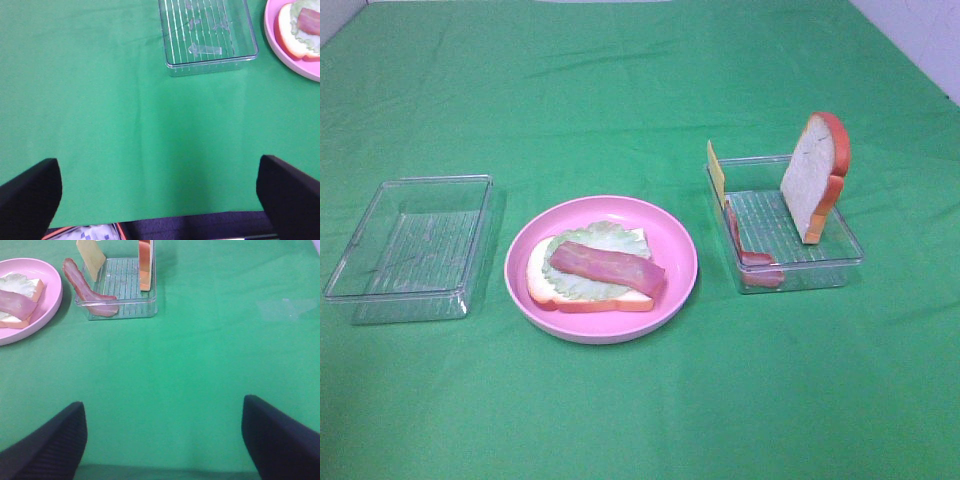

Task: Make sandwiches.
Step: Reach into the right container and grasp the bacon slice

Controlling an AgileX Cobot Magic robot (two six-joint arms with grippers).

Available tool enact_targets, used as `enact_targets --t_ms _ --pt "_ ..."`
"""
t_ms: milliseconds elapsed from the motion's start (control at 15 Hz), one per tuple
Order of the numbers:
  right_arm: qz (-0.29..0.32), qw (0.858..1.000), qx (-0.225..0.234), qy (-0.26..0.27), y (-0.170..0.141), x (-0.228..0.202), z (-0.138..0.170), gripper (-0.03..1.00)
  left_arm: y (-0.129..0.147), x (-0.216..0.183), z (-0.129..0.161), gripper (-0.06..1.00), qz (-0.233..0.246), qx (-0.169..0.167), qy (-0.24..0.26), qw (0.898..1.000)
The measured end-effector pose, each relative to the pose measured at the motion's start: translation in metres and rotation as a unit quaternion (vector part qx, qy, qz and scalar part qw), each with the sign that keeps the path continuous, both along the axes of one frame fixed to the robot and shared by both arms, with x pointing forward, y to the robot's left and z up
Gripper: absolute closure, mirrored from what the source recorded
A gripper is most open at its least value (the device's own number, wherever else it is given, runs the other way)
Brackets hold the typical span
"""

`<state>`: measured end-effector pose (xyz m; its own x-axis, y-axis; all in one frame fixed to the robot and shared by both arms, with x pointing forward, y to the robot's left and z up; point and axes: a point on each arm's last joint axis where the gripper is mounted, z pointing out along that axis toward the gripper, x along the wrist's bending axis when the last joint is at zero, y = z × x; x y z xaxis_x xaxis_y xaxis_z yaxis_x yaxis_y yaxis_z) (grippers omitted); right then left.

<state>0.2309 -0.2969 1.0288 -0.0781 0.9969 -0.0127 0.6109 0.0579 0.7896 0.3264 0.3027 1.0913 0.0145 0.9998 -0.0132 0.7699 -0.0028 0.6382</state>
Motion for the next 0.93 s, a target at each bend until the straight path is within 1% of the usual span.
enact_targets --t_ms 200,267,333,400,467,733,933 --pt "0.000 1.000 0.000 0.000 0.000 0.000 0.000 0.15 -0.007 -0.062 -0.012 -0.05 -0.003 0.010 -0.080 0.997" --pt "0.000 1.000 0.000 0.000 0.000 0.000 0.000 0.15 -0.010 -0.091 -0.024 -0.05 -0.004 0.015 -0.123 0.992" --pt "0.000 1.000 0.000 0.000 0.000 0.000 0.000 0.15 -0.011 -0.100 -0.029 -0.05 -0.003 0.016 -0.144 0.989" --pt "0.000 1.000 0.000 0.000 0.000 0.000 0.000 0.15 -0.011 -0.106 -0.033 -0.05 -0.002 0.016 -0.157 0.987" --pt "0.000 1.000 0.000 0.000 0.000 0.000 0.000 0.15 -0.011 -0.107 -0.033 -0.05 -0.002 0.016 -0.160 0.987" --pt "0.000 1.000 0.000 0.000 0.000 0.000 0.000 0.15 -0.010 -0.098 -0.036 -0.05 0.004 0.016 -0.191 0.981" --pt "0.000 1.000 0.000 0.000 0.000 0.000 0.000 0.15 -0.009 -0.097 -0.037 -0.05 0.017 0.009 -0.196 0.980"
